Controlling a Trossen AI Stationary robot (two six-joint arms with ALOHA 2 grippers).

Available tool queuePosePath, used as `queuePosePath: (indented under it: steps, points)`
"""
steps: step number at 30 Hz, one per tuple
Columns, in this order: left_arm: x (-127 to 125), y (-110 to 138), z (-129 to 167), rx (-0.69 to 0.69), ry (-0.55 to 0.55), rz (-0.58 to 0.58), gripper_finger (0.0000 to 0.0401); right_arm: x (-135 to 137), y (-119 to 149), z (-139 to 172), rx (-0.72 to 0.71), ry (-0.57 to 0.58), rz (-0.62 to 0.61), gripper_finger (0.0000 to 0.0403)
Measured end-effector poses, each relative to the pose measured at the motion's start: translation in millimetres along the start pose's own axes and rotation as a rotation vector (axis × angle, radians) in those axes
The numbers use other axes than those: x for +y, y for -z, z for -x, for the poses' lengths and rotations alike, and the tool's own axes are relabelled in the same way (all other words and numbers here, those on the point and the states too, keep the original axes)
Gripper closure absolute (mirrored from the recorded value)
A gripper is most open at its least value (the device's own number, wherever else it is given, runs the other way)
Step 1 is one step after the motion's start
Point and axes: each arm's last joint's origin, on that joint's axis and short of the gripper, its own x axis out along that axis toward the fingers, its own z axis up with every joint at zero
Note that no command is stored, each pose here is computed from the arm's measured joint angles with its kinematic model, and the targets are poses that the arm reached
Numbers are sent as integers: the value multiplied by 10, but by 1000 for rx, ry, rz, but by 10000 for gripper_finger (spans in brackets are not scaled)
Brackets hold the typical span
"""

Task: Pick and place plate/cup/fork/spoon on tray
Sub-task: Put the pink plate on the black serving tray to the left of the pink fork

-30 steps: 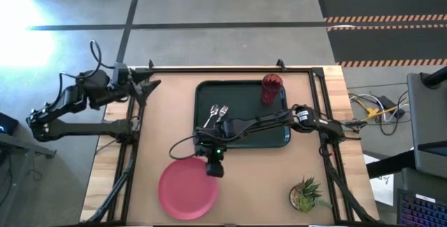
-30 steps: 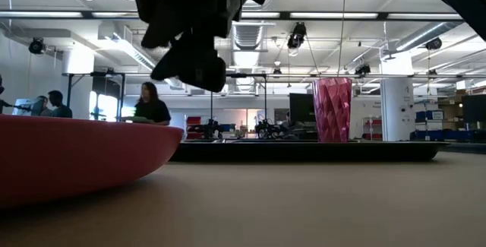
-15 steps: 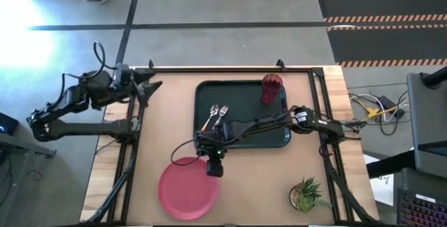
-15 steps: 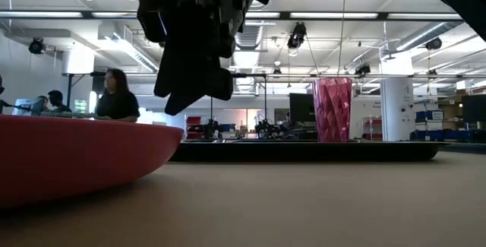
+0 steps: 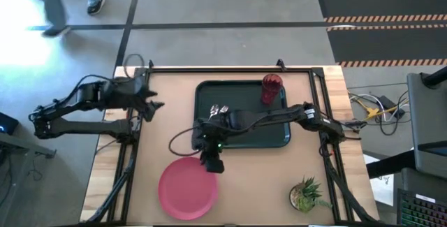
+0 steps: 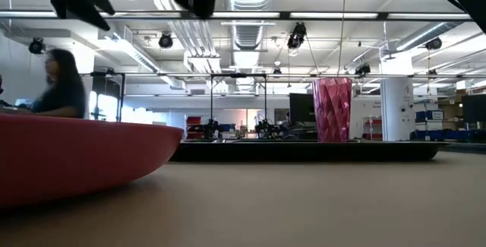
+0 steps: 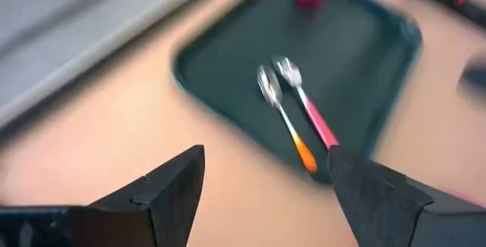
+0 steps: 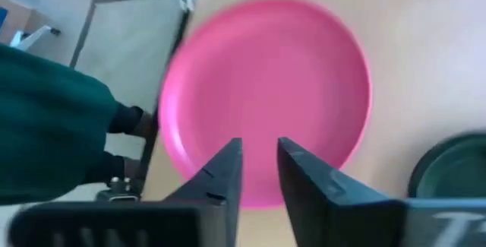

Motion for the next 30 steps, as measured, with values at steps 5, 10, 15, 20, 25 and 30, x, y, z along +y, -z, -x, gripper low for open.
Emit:
queuePosePath:
  steps: [5,10,15,20,25,30]
  points:
    - [-68,170,-328,180,67,-41,152,303,-236,610,-165,12,152,389]
    - [-165,380,-675,294,79,-83,217,564,-264,1279,-310,149,194,390]
    - [-383,474,-865,300,202,-154,311,862,-197,1881,-445,256,251,390]
    - [-592,492,-924,301,266,-183,392,1064,-110,2218,-513,277,310,390]
    - [-803,537,-1010,296,327,-182,400,1127,-61,2367,-535,283,336,390]
    - [-1056,674,-1156,354,354,-205,401,1119,-28,2374,-503,309,354,390]
